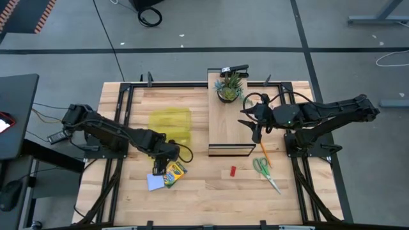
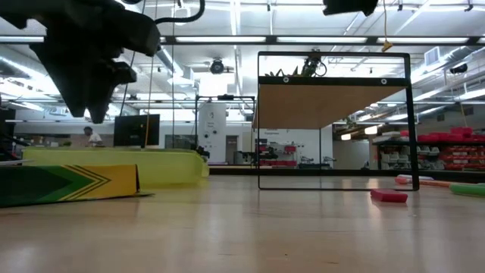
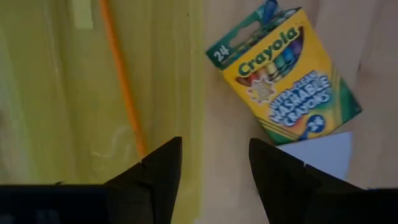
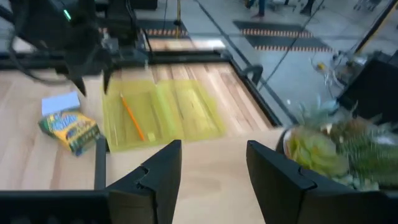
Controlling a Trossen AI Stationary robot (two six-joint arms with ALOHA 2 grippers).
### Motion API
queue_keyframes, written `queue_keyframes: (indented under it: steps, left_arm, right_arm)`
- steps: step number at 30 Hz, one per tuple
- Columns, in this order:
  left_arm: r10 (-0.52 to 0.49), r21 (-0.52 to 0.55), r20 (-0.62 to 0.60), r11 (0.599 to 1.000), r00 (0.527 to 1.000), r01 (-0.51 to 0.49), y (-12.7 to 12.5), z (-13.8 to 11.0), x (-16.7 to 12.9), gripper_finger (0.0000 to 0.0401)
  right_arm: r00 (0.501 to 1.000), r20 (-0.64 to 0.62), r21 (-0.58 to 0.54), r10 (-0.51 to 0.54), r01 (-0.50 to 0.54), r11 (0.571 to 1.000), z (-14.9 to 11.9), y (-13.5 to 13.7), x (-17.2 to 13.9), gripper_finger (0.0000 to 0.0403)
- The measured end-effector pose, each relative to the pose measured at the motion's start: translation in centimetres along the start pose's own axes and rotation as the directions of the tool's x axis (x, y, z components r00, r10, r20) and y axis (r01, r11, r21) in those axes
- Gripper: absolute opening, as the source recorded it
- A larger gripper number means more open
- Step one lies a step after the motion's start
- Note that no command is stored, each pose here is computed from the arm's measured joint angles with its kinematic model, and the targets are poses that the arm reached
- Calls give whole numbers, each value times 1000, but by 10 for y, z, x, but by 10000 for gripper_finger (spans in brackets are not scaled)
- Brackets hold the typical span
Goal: Pack school essentials
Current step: Put the orange pencil into the yellow supply box
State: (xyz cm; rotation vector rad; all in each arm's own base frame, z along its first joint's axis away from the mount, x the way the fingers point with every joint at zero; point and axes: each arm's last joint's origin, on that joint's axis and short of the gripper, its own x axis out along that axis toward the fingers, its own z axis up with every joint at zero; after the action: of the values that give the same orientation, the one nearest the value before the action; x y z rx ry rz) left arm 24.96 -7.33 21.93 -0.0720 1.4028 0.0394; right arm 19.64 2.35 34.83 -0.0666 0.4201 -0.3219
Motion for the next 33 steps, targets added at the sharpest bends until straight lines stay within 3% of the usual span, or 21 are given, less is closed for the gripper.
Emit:
queue_keyframes:
  steps: [6,10,18,25,33]
  left_arm:
    - [-9,-76,-5,997,1000,9,-14,-6,-1,190]
    - [-2,-77,0,997,1000,2,-19,-8,-1,190]
    - [4,-78,5,997,1000,-4,-26,-11,-1,188]
    - [-2,-71,38,997,999,5,-30,-6,-13,181]
    - [-9,-41,73,999,997,12,-33,1,-26,177]
  right_arm:
    - [996,-84,73,-16,22,997,-10,-7,-11,186]
    - [980,-163,130,-115,137,982,-21,-18,-21,186]
    - [872,-441,227,-211,335,914,-57,-25,-23,186]
    - [813,-546,277,-204,405,871,-96,-18,-14,182]
    - [793,-581,315,-183,426,848,-121,-5,-13,175]
